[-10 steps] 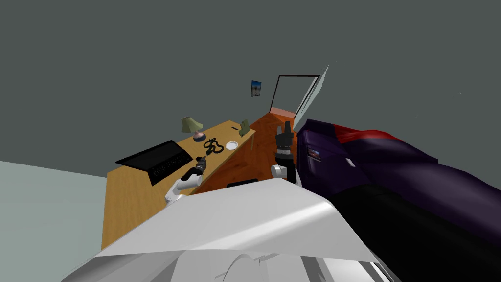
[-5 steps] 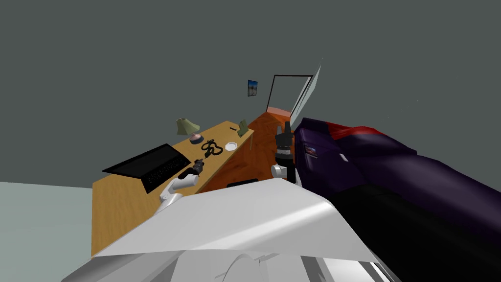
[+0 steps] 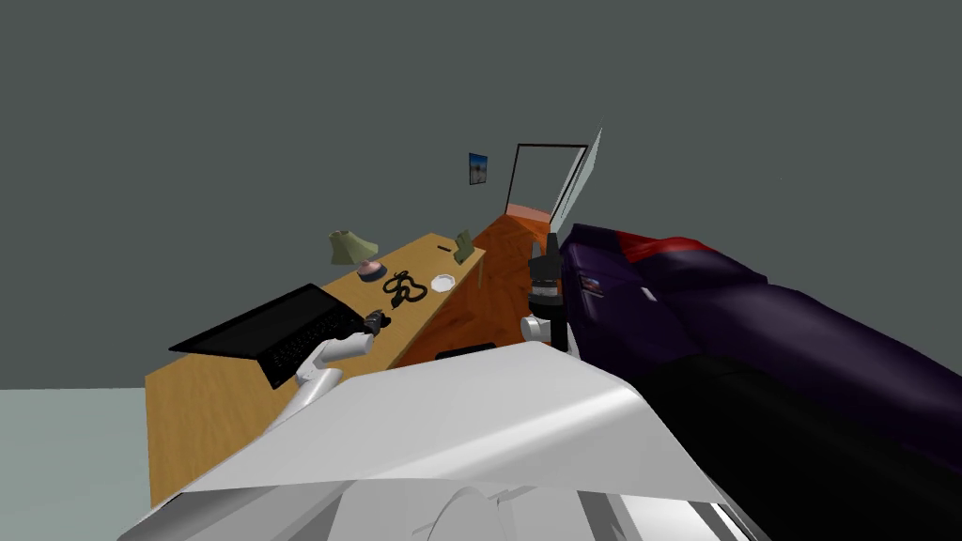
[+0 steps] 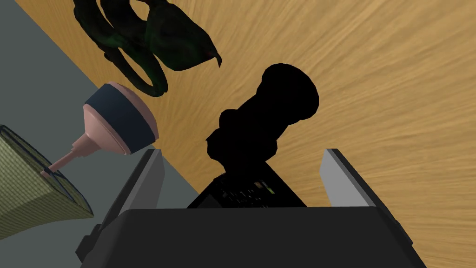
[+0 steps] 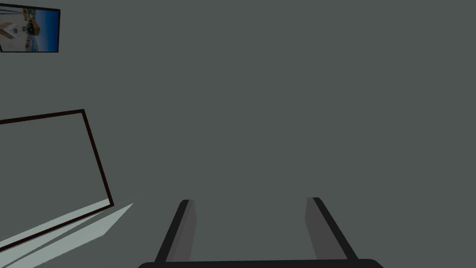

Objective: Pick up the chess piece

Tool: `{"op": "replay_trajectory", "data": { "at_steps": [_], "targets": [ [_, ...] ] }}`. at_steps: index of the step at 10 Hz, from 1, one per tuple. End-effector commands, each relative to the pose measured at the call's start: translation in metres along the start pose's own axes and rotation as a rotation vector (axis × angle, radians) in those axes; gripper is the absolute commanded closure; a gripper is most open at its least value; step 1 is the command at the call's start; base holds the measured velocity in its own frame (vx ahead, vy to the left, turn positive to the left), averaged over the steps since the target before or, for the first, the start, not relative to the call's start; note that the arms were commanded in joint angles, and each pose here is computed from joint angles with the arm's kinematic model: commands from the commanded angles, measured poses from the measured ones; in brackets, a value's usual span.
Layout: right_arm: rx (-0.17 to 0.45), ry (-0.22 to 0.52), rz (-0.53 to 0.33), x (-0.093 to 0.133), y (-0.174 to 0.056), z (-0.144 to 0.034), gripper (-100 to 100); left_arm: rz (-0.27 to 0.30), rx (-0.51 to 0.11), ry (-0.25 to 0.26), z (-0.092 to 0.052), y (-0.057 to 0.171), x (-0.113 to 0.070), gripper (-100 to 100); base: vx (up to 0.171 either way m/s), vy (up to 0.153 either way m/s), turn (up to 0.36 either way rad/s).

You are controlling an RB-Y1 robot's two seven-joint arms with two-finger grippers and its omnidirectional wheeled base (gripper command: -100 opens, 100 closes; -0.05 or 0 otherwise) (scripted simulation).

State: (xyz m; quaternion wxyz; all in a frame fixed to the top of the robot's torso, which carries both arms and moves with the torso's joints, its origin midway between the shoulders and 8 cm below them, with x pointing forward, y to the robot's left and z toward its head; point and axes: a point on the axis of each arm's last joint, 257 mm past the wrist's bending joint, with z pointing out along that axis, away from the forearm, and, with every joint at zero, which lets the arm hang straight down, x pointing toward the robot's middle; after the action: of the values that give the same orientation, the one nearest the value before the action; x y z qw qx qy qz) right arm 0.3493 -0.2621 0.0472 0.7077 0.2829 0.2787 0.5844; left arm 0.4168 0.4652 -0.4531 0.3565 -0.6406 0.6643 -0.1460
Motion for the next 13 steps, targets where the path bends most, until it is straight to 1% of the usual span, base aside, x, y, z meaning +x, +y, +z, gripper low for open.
{"op": "replay_trajectory", "data": {
  "at_steps": [1,4,5,6,7,9,10,11,13],
  "targets": [
    [0.0,0.0,0.0,0.0,0.0,0.0,0,0.008,-0.044,-0.02,0.002,0.011,-0.016,-100,0.047,0.069,-0.132],
    [0.0,0.0,0.0,0.0,0.0,0.0,0,0.022,-0.097,-0.053,0.002,0.018,-0.039,-100,0.026,0.047,-0.1],
    [0.0,0.0,0.0,0.0,0.0,0.0,0,0.019,-0.085,-0.045,0.002,0.018,-0.034,-100,0.01,0.02,-0.024],
    [0.0,0.0,0.0,0.0,0.0,0.0,0,0.019,-0.088,-0.047,0.002,0.019,-0.035,0,0.0,0.0,0.0],
    [0.0,0.0,0.0,0.0,0.0,0.0,0,0.017,-0.087,-0.048,0.006,0.024,-0.033,-100,0.026,0.018,-0.011],
    [0.0,0.0,0.0,0.0,0.0,0.0,0,0.016,-0.086,-0.05,0.011,0.032,-0.03,-100,0.054,0.031,-0.016],
    [0.0,0.0,0.0,0.0,0.0,0.0,0,0.016,-0.088,-0.049,0.01,0.03,-0.03,-100,0.025,0.014,-0.005],
    [0.0,0.0,0.0,0.0,0.0,0.0,0,0.016,-0.086,-0.049,0.01,0.03,-0.03,100,0.0,0.0,0.0],
    [0.0,0.0,0.0,0.0,0.0,0.0,0,0.017,-0.088,-0.049,0.01,0.031,-0.03,100,0.0,0.0,0.0]
  ]
}}
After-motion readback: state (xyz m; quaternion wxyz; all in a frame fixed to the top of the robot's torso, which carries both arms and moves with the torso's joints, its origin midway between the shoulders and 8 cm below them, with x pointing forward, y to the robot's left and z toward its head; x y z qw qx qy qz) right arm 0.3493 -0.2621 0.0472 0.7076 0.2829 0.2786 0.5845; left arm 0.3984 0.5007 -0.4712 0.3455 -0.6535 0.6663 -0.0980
